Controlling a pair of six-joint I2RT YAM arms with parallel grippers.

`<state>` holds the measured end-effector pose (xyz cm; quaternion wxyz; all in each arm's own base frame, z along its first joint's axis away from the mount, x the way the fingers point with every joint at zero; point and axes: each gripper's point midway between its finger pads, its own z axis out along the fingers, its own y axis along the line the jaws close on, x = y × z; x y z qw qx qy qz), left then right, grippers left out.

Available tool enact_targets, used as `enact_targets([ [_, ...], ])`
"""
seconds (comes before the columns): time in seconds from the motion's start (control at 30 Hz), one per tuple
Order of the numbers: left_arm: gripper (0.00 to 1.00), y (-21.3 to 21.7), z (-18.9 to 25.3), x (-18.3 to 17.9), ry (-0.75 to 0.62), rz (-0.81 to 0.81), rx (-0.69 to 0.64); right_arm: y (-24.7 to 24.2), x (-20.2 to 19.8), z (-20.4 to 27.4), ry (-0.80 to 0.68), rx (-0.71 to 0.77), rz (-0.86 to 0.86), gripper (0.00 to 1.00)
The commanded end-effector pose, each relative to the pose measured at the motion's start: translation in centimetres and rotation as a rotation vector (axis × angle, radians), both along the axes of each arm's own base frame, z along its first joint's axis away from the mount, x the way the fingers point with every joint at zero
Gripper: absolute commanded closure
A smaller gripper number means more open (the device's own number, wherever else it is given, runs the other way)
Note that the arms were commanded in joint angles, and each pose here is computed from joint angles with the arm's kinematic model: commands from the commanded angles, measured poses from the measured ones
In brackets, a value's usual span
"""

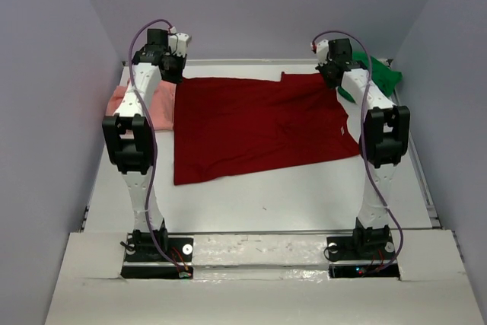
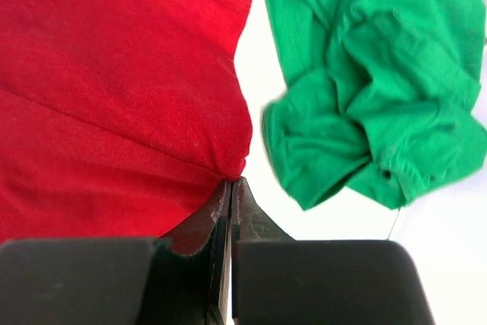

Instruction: Fold and stack the t-shirts

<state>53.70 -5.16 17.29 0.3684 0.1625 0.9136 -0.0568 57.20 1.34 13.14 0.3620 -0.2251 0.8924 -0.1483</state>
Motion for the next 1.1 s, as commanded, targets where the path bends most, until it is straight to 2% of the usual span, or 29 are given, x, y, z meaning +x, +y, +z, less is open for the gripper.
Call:
enact_targets([
  [0.0, 1.0, 1.1, 4.0, -1.5, -0.086, -0.001, 0.048, -1.4, -1.5, 3.0, -0.048, -0.038, -0.029, 1.0],
  [0.33, 1.0, 0.8, 0.7, -6.0, 0.036, -0.046, 0.028, -1.7, -4.3, 2.3, -0.013, -0.037, -0.039, 1.0],
  [1.07, 1.0, 1.1, -0.4, -9.5, 0.108, -0.081, 0.072, -2.0, -7.4, 1.8, 0.034, -0.043, -0.028, 1.0],
])
